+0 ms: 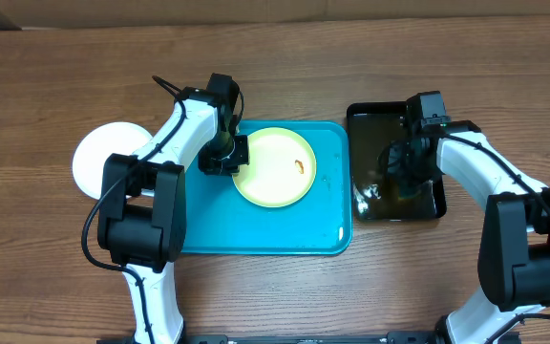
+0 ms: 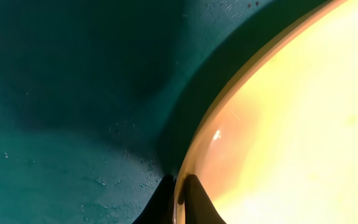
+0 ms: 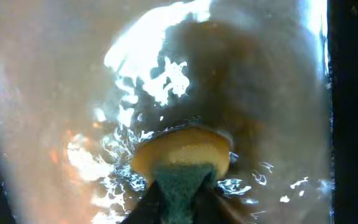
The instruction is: Clean dirty plates on tray and stack at the side
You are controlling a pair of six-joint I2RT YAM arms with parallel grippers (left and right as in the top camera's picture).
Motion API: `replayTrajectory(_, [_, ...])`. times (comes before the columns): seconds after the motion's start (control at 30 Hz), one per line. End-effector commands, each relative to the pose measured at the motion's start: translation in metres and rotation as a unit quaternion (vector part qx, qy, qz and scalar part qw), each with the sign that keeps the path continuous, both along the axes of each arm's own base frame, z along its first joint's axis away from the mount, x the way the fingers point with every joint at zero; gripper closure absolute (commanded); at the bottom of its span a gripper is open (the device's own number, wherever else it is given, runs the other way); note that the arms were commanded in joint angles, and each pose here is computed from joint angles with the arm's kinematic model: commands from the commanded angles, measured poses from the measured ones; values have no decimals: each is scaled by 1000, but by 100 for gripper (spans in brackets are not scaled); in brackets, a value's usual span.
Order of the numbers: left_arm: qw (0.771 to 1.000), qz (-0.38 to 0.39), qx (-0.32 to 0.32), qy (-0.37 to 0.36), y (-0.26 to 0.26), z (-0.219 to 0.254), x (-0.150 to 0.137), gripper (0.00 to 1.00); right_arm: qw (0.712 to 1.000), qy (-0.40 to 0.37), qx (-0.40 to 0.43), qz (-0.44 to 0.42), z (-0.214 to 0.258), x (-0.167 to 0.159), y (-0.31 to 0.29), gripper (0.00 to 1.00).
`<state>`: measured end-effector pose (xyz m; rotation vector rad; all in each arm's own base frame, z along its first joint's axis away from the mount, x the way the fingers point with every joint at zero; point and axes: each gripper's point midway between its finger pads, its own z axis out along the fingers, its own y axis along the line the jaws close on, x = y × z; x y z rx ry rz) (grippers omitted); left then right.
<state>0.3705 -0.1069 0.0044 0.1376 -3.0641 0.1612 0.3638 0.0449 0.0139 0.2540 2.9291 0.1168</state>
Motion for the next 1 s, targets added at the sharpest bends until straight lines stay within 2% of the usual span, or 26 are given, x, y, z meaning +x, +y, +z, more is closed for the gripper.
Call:
replayTrajectory(0.0, [999,-5,22,39,6,-32,-18,94,1000,-2,6,0,-2,1,0,44])
replayTrajectory(0.03, [999,-5,22,38,6,-32,-17,95,1000,-6,5,-1,-1,3,0,39])
replayTrajectory(0.1, [999,-5,22,38,6,-32,-17,95,1000,-16,3,-1,0,7,0,39])
replayTrajectory(0.13, [999,-5,22,38,6,-32,-17,95,1000,-20,4,-1,0,10,0,46])
replayTrajectory(0.2, [999,-5,22,38,6,-32,-17,94,1000,-27,5,-2,1,13,0,80])
replayTrajectory(0.23, [999,-5,22,39,6,-32,-17,95,1000,-28,6,-4,1,13,0,94])
replayTrajectory(0.27, [999,-5,22,39,6,-32,-17,94,1000,-28,6,-5,1,13,1,96])
replayTrajectory(0.3, [999,-5,22,39,6,-32,-17,95,1000,-28,6,-5,1,14,0,92])
replayTrajectory(0.37, [999,-5,22,39,6,-32,-17,94,1000,-26,8,-15,2,13,-1,41])
replayTrajectory(0.43, [999,-5,22,39,6,-32,-17,95,1000,-14,7,-21,5,10,-4,25])
replayTrajectory(0.53, [999,-5,22,39,6,-32,-17,94,1000,17,4,-24,17,1,-7,19])
replayTrajectory(0.67, [999,-5,22,39,6,-32,-17,94,998,68,-8,-14,23,-21,-10,17])
replayTrajectory(0.83, [999,-5,22,40,6,-32,-18,94,995,101,-7,-8,13,-40,-9,25])
replayTrajectory(0.97, [999,-5,22,40,6,-32,-18,94,995,96,-5,-8,6,-40,-9,26])
